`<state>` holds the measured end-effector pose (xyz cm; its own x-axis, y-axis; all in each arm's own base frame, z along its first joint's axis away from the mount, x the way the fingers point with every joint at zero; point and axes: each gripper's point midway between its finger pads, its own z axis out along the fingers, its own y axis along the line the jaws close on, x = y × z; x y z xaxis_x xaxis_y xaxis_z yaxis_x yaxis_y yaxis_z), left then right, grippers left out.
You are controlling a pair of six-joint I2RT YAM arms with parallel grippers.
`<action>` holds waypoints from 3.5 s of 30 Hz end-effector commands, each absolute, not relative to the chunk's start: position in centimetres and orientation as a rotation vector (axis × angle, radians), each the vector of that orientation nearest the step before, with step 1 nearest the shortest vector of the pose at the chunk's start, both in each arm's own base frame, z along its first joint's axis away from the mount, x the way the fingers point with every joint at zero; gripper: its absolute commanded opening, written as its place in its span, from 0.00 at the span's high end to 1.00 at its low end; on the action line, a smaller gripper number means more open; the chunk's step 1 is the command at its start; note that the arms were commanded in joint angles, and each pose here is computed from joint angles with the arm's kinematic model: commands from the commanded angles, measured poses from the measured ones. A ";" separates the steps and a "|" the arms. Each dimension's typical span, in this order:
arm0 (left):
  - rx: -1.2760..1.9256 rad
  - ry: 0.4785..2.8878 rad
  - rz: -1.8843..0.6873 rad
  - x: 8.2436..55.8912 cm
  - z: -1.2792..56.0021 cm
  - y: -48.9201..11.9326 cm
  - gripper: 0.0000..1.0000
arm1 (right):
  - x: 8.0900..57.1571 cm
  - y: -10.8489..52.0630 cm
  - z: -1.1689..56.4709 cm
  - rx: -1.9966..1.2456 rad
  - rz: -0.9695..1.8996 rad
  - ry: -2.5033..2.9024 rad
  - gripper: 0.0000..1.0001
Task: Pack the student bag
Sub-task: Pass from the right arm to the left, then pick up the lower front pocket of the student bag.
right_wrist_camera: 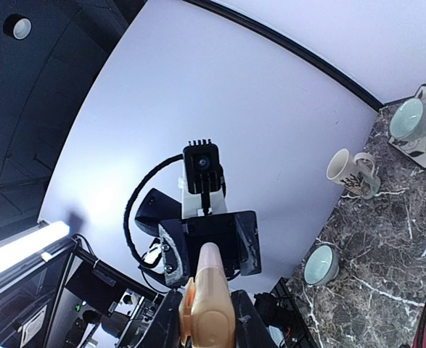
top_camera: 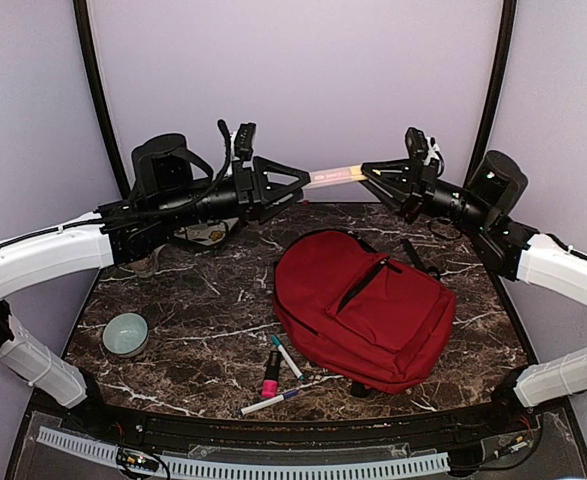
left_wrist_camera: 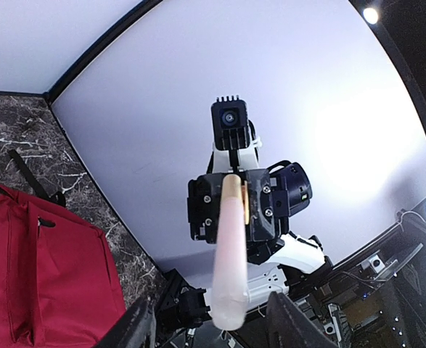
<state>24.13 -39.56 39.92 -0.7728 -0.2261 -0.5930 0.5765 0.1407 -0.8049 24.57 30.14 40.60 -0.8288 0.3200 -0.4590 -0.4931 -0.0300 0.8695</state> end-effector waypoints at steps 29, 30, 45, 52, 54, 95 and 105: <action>0.272 1.723 -1.795 24.4 40.8 -39.4 0.78 | 23.9 30.7 41.2 -0.264 1.984 1.638 0.98; 0.272 1.724 -1.797 24.4 40.8 -39.5 0.77 | 24.0 30.7 41.2 -0.264 1.984 1.636 0.98; 0.287 1.728 -1.811 24.4 40.7 -39.8 0.83 | 24.3 30.8 41.0 -0.257 1.975 1.640 0.99; 0.270 1.741 -1.801 24.6 40.3 -39.8 1.00 | 24.3 31.1 40.4 -0.268 1.960 1.674 0.91; 0.270 1.755 -1.785 24.7 40.0 -39.8 1.00 | 24.7 31.3 39.4 -0.263 1.909 1.753 0.72; 0.502 2.128 -1.221 25.7 31.7 -38.3 1.00 | 30.5 23.4 13.3 0.209 0.309 2.945 0.44; 0.551 2.121 -1.186 25.4 31.9 -37.8 1.00 | 30.4 23.5 10.0 0.151 0.126 3.010 0.46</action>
<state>26.17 -38.66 30.14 -0.7442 0.0384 -0.6668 0.5840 0.5219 -0.6217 30.82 24.21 10.69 -0.9837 0.1310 -0.1235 0.1097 0.9801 0.1654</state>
